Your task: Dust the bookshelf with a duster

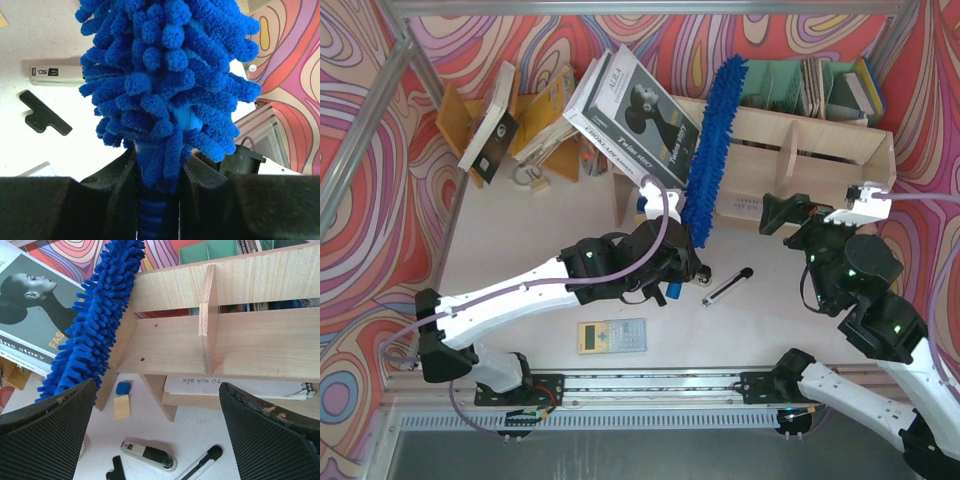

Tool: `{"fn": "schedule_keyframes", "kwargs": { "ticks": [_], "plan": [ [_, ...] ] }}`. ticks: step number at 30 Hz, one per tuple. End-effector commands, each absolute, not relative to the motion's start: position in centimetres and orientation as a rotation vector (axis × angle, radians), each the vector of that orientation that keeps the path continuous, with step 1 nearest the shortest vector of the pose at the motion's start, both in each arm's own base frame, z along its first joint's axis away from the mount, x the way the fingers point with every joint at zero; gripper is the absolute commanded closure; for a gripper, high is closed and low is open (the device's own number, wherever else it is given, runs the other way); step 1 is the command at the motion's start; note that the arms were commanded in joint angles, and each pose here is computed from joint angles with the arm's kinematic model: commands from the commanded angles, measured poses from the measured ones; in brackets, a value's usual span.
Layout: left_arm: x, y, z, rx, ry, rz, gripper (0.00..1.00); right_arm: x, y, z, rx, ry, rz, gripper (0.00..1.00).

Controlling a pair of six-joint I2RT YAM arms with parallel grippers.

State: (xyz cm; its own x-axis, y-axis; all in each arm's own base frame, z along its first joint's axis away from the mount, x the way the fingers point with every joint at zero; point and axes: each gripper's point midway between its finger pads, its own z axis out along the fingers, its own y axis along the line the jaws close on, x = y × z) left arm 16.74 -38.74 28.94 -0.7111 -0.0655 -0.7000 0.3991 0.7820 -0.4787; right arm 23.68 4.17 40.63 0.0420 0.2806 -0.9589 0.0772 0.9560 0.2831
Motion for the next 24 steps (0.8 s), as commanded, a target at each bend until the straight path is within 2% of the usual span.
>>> {"fn": "schedule_keyframes", "kwargs": {
  "ticks": [1, 15, 24],
  "plan": [
    [16.7, -40.0, 27.8, 0.213, 2.241, -0.844, 1.00, 23.6, 3.8, 40.5, 0.313, 1.519, 0.153, 0.01],
    [13.2, -44.9, 29.0, 0.508, 2.156, -0.925, 1.00, 23.2, 3.5, 40.5, 0.328, 1.508, 0.162, 0.01],
    [13.4, -41.2, 27.5, 0.414, 2.178, -0.840, 1.00, 23.2, 3.5, 40.1, 0.327, 1.515, 0.158, 0.01]
  ]
}}
